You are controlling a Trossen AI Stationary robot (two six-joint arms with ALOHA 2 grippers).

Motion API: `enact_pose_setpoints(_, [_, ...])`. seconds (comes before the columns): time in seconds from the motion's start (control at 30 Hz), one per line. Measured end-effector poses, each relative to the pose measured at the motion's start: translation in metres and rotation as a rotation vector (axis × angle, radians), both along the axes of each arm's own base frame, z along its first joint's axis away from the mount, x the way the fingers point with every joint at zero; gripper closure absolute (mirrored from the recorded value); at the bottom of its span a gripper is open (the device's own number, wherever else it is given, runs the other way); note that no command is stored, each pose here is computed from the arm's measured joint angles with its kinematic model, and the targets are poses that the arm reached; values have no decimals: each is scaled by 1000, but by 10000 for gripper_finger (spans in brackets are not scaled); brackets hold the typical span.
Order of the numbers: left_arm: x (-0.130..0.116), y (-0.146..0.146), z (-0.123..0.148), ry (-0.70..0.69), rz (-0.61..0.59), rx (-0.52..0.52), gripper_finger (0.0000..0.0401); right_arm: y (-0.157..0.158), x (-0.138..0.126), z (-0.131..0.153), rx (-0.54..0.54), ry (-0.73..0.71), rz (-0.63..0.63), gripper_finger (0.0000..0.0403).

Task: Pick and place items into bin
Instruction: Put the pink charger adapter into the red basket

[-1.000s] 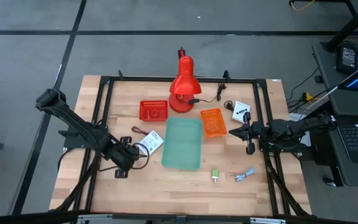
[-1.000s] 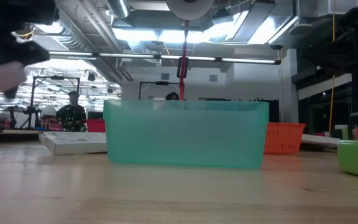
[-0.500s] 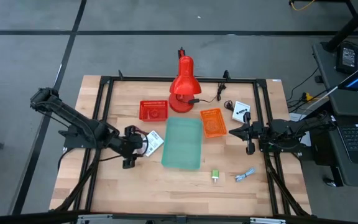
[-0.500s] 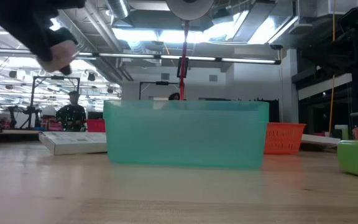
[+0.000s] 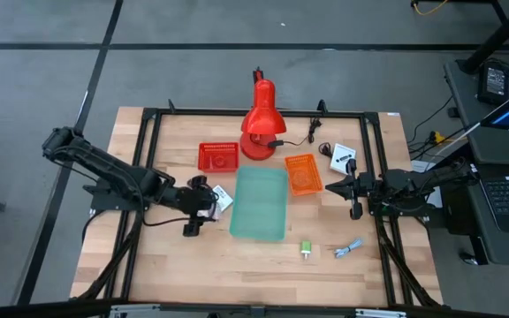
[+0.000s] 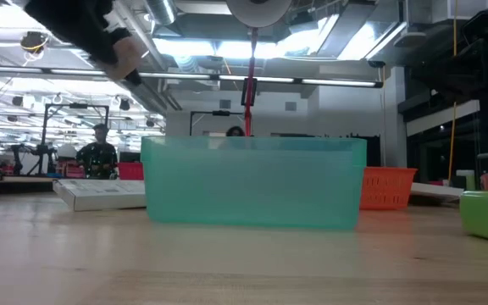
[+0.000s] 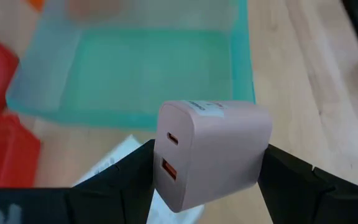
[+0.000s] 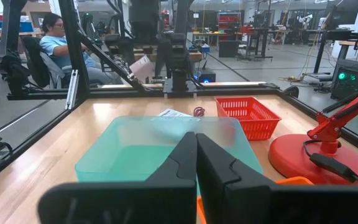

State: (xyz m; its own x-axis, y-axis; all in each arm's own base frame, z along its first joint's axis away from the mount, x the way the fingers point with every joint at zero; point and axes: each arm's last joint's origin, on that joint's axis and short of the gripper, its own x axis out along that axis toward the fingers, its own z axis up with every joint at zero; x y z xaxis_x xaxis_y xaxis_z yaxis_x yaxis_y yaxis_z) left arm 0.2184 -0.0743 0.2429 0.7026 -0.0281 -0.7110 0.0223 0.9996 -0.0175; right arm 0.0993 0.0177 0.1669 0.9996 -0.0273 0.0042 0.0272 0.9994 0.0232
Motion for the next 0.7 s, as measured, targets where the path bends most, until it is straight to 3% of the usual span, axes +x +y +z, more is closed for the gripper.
enact_pose_setpoints(0.1, [2, 3, 1, -23, -12, 35, 169, 0, 0, 0, 0, 0, 0, 402])
enact_pose_setpoints(0.37, [8, 25, 2, -43, 105, 168, 169, 0, 0, 0, 2, 0, 0, 402])
enact_pose_setpoints(0.7, [14, 70, 2, -5, 163, 209, 169, 0, 0, 0, 0, 0, 0, 402])
